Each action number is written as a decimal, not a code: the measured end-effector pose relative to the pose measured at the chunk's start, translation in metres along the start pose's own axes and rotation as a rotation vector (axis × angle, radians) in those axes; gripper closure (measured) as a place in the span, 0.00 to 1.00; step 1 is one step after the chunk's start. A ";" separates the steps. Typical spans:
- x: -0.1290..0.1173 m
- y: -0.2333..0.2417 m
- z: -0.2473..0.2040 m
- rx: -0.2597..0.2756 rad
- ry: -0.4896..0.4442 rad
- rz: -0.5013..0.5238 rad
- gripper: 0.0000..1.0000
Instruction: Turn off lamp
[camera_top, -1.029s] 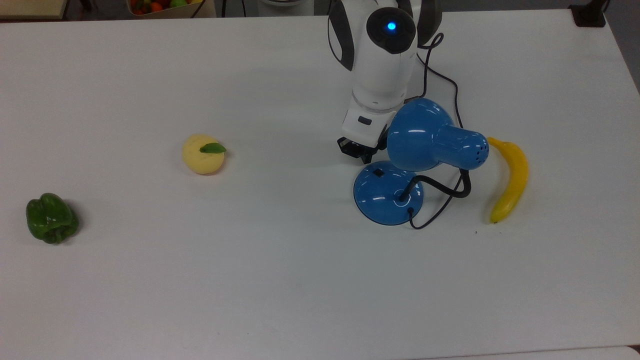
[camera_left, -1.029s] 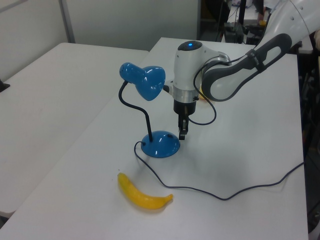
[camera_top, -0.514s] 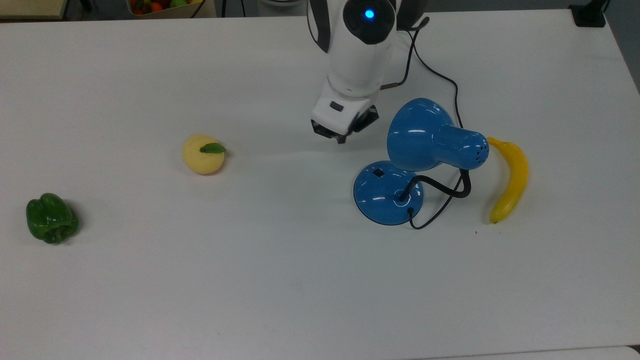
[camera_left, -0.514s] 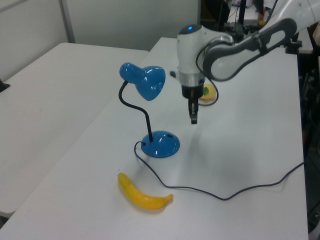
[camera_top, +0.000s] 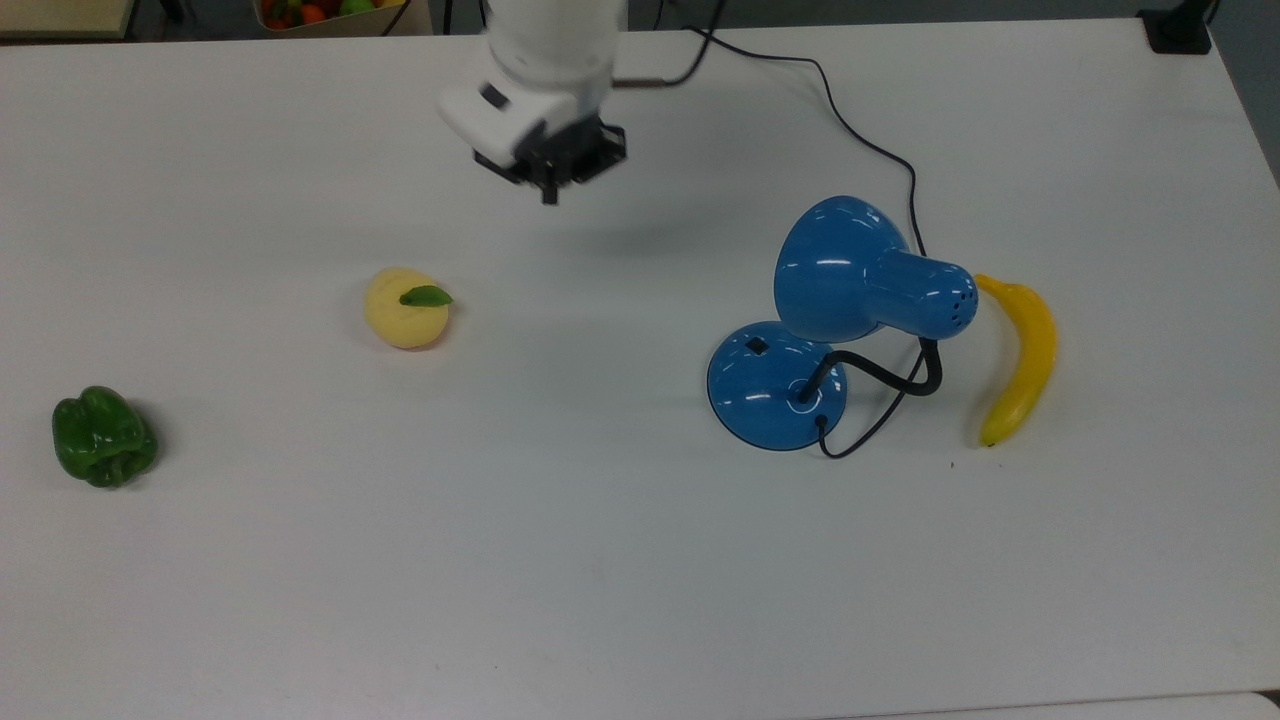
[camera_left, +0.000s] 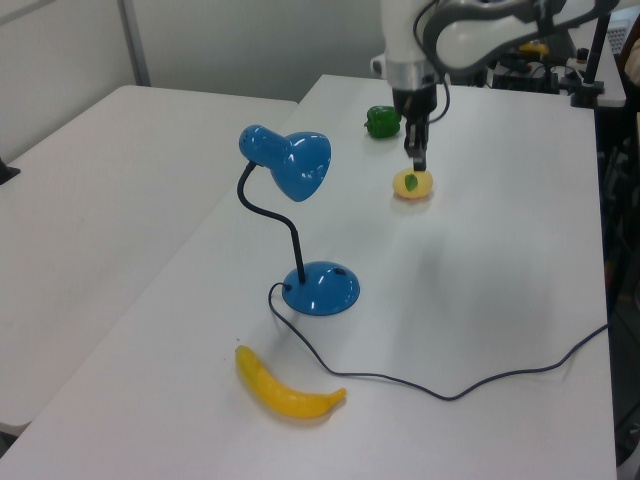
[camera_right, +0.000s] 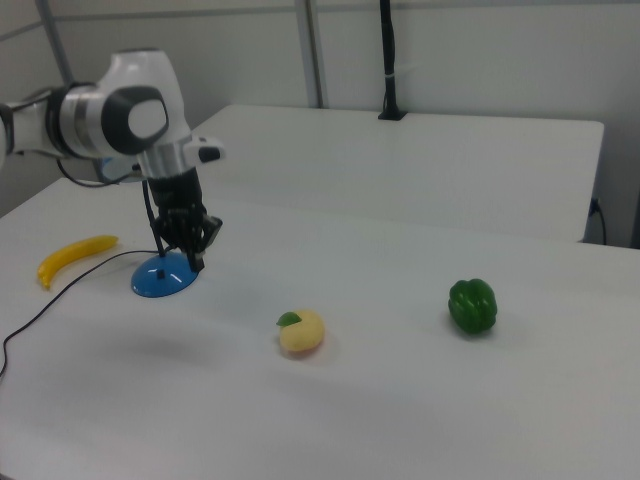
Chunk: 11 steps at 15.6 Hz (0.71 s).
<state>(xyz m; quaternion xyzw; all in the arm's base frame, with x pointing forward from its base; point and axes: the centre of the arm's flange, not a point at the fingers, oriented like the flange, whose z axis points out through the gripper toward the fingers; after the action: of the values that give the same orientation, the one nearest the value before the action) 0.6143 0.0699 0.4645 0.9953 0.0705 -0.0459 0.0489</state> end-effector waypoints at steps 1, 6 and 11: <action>-0.007 0.011 -0.014 -0.001 0.005 0.018 0.99; -0.049 0.063 -0.079 0.007 0.043 0.112 0.99; -0.068 0.070 -0.111 0.008 0.094 0.126 0.96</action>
<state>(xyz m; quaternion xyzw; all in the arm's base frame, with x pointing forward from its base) 0.5664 0.0036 0.5870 0.9990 0.0095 0.0036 0.0444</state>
